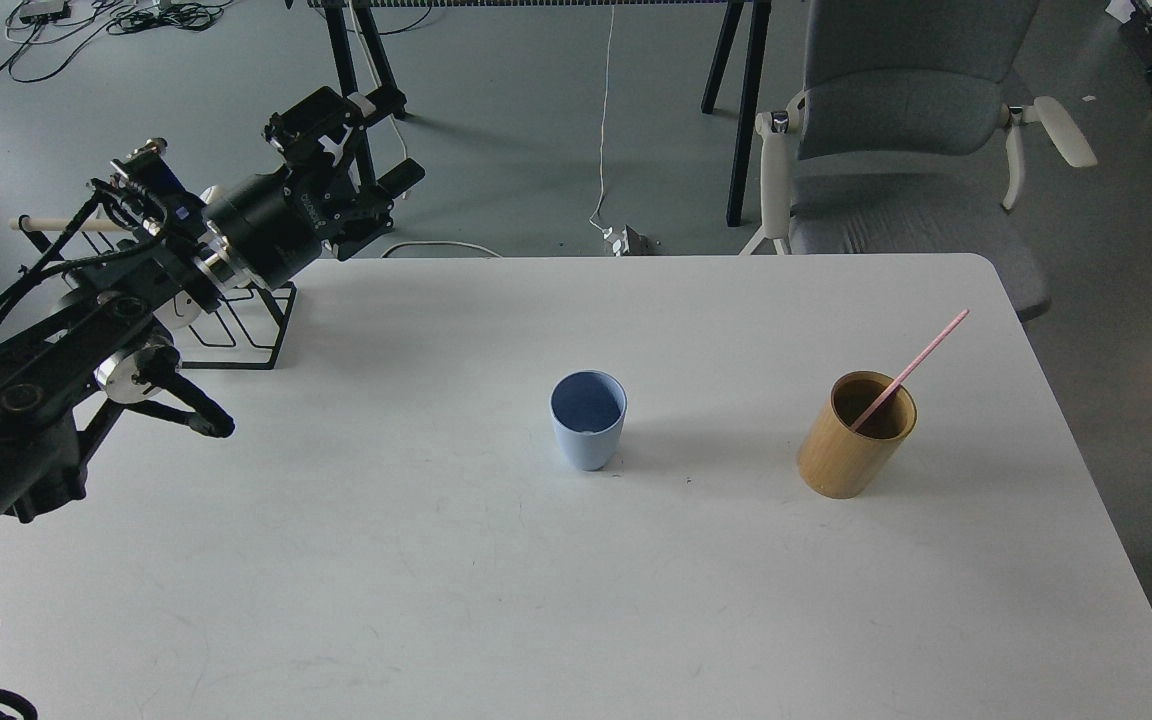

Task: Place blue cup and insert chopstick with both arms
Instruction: 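Withdraw the left gripper away from the blue cup, then reach the right gripper to the pink straw and grasp it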

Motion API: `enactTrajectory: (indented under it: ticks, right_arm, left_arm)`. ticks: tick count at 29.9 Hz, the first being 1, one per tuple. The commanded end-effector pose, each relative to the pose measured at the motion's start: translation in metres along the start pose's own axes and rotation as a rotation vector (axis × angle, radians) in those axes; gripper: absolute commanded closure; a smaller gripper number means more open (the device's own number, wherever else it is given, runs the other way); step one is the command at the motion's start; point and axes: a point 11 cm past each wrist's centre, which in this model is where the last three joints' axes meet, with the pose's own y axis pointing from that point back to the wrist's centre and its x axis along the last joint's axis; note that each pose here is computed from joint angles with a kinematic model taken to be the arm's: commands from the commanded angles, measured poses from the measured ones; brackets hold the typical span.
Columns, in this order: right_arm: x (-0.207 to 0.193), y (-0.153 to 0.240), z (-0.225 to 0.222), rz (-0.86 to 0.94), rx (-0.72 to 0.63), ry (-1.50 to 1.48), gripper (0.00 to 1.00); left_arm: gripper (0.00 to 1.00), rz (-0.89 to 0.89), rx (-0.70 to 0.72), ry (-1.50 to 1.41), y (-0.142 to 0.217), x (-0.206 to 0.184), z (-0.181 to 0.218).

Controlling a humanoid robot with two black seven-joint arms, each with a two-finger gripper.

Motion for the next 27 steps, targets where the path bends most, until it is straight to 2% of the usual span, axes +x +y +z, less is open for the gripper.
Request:
enactTrajectory:
  ticks: [1, 6, 14, 20, 24, 27]
  right_arm:
    - [-0.047, 0.025, 0.017, -0.025, -0.025, 0.153, 0.08]
    - [-0.097, 0.058, 0.037, -0.101, -0.072, 0.177, 0.08]
    - [-0.121, 0.09, 0.064, -0.151, -0.173, 0.164, 0.08]
    - [-0.16, 0.097, 0.063, -0.198, -0.187, 0.105, 0.09]
    - [-0.185, 0.102, 0.064, -0.225, -0.205, 0.072, 0.11]
    - [-0.196, 0.101, 0.062, -0.227, -0.208, 0.051, 0.19]
  left_arm:
    - [0.08, 0.081, -0.103, 0.136, 0.006, 0.006, 0.008]
    - [0.08, 0.102, -0.115, 0.181, 0.009, 0.006, 0.003]
    - [0.06, 0.111, -0.094, 0.207, 0.015, 0.001, -0.011]
    - [0.06, 0.109, -0.086, 0.229, 0.016, -0.006, -0.02]
    - [0.06, 0.116, -0.072, 0.234, 0.021, -0.006, -0.026]
    - [0.05, 0.12, -0.065, 0.239, 0.024, -0.007, -0.03]
